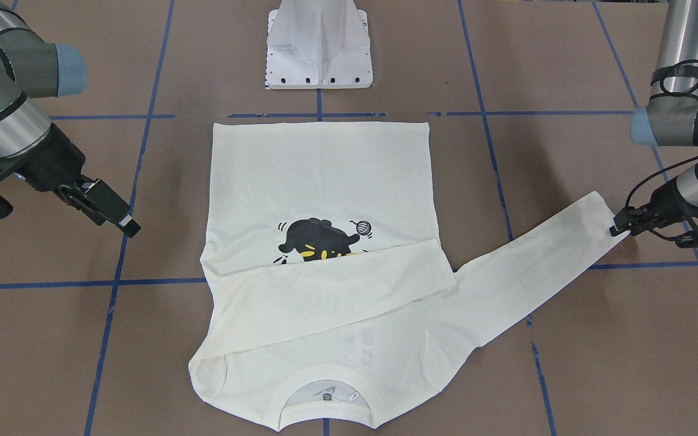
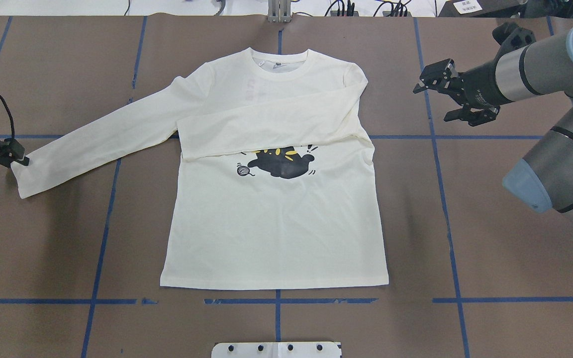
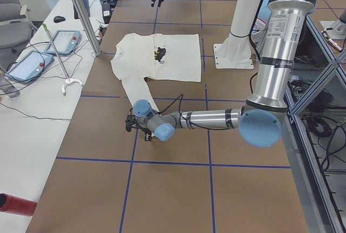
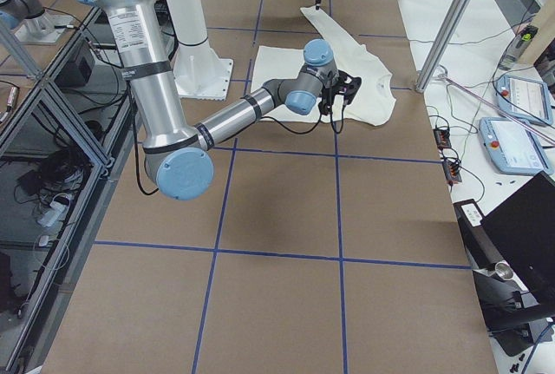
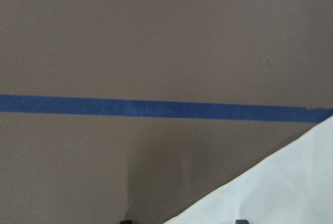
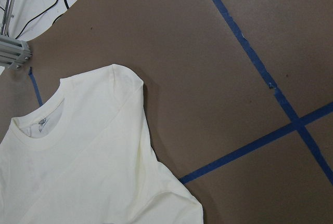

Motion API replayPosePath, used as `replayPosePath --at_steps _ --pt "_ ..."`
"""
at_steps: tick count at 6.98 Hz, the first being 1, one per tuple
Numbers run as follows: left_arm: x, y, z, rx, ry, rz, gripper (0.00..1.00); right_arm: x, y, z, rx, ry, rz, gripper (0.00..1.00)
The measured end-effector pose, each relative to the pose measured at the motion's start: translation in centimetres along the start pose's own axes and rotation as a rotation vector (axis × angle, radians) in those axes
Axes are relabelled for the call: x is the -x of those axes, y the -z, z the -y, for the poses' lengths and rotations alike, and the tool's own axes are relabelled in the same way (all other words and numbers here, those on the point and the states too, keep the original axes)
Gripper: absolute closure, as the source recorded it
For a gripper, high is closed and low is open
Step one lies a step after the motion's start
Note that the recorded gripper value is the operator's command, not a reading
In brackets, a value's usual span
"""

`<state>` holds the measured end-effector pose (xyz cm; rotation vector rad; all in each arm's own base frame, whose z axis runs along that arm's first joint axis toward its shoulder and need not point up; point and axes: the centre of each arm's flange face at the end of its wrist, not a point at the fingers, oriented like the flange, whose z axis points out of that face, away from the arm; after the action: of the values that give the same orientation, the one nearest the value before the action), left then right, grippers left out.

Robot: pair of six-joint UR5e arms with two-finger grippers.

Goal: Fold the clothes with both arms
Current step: 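Grasp the other sleeve cuff with the left gripper, then fold the held sleeve across the chest with the left gripper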

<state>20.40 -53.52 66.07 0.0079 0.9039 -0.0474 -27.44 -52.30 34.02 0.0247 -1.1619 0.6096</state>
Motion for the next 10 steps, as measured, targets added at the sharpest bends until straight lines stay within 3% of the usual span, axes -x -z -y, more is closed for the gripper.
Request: replayPosePath --at_steps 6,8,10 --pt "-5.4 3.3 -0.2 0.011 -0.051 -0.122 1.0 1.3 -0.9 -1.3 0.014 0.012 0.008 0.0" --pt "-13.9 7.8 1.0 0.019 0.007 -0.255 1.0 0.7 -0.8 -1.2 0.016 0.014 0.0 0.0" --pt "-29.1 12.8 3.6 0.043 0.152 -0.389 1.0 -3.4 0.6 -0.1 0.024 0.057 -0.012 0.0"
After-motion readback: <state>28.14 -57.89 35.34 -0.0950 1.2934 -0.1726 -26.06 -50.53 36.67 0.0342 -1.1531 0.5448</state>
